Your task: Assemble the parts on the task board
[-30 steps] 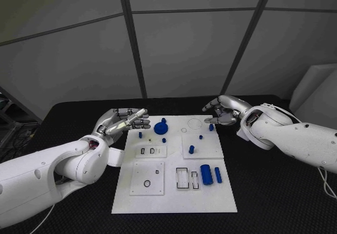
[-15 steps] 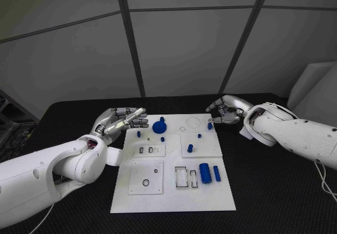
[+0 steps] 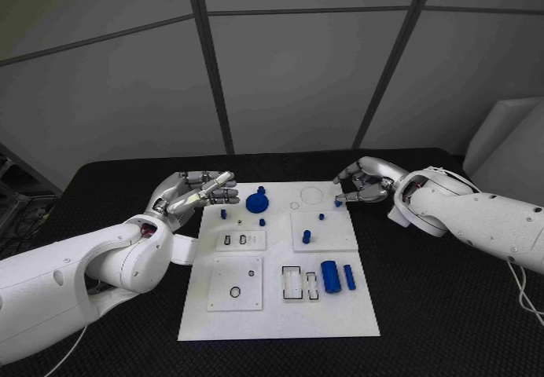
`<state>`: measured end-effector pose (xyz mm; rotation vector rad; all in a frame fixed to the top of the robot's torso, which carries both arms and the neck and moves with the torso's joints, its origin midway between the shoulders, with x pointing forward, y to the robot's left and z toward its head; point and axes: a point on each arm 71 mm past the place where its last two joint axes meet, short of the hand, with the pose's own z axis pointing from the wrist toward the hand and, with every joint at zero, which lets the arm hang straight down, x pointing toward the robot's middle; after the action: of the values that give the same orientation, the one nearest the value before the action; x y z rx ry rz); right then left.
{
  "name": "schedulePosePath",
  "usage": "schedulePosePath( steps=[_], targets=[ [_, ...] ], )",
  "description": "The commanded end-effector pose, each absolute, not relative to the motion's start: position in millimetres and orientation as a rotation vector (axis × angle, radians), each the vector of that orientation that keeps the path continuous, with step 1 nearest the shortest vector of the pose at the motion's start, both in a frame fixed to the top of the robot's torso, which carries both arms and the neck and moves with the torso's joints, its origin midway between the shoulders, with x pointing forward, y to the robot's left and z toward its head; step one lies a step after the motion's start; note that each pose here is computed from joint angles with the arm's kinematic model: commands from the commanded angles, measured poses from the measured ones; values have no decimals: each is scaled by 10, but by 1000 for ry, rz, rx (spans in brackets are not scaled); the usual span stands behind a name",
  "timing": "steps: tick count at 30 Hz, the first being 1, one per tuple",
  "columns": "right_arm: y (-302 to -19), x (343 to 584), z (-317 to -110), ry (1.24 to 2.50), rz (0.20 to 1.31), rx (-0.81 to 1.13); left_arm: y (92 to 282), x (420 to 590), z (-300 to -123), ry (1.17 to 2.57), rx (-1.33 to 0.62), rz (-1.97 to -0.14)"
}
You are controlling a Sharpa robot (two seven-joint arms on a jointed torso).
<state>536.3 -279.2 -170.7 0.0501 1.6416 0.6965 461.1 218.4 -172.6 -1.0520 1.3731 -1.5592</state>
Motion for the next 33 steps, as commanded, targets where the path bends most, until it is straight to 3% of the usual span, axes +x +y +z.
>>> schedulePosePath(
  steps=[1,33],
  targets=[
    [-2775,5356,-1729,1663,706,35,2171,4613,-1710,1370,-1036,-1576],
    [-2832,5345,-1876,1704,688,49,2175,4625,-1722,1371,-1039,-1571]
  ],
)
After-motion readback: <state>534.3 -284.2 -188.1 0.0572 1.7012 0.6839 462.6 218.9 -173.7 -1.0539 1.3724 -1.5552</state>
